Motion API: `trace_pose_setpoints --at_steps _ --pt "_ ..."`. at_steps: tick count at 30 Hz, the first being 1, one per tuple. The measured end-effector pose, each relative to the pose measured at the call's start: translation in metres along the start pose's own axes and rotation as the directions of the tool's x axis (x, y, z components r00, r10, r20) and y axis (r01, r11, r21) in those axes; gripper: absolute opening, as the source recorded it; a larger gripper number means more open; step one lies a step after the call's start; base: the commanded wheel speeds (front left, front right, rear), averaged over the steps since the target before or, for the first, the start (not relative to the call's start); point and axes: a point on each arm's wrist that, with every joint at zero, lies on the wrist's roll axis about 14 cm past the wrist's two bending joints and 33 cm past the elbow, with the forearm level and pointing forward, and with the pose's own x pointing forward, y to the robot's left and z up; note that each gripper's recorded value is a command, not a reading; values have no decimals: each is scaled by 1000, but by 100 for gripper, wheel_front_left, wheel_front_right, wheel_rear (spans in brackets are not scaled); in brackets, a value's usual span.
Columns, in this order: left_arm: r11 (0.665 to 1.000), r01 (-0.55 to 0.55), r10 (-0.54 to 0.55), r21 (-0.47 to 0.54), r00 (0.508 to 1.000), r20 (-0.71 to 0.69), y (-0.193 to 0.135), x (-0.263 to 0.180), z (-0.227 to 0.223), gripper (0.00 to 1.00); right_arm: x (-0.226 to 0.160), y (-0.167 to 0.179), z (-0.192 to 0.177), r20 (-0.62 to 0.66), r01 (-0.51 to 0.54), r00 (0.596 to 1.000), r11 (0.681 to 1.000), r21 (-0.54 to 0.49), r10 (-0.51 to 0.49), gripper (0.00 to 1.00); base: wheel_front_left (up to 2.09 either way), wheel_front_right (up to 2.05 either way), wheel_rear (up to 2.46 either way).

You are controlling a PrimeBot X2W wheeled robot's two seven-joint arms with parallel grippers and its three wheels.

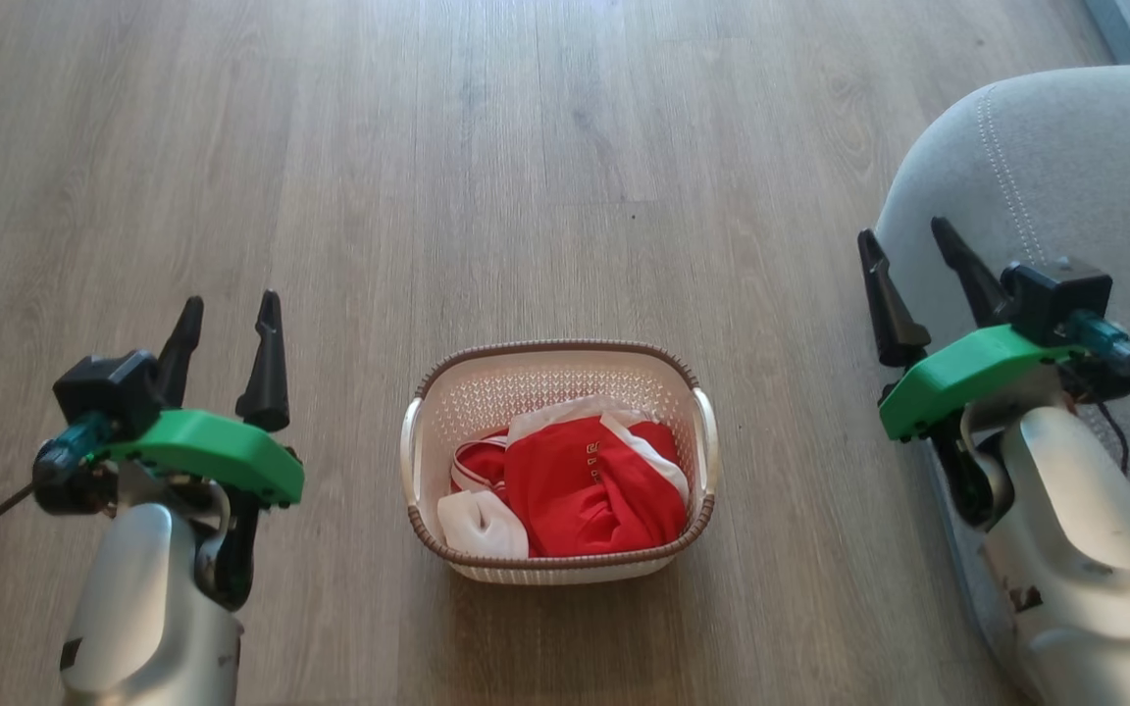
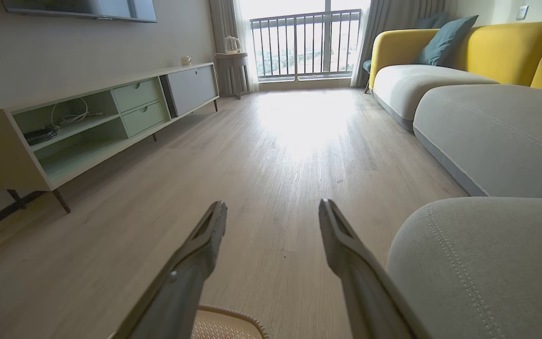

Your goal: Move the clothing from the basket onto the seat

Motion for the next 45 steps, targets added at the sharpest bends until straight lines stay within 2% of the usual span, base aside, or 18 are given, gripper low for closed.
trace_pose_setpoints --at_steps 14,25,35,45 --pt "999 -30 30 17 1000 -1 7 2 -2 100 3 -11 5 20 35 999 999 -29 -34 100 0 0 0" --pt "1000 -8 9 14 998 -56 0 14 -26 100 14 -19 6 46 52 998 998 -25 -50 100 0 0 0" --pt "999 47 -49 -15 984 -173 -17 34 -80 100 49 -24 9 101 44 994 999 -31 -40 100 0 0 0" --pt "992 105 -122 -73 943 -309 -39 54 -152 100 84 -35 -15 100 38 994 998 -47 -34 100 0 0 0"
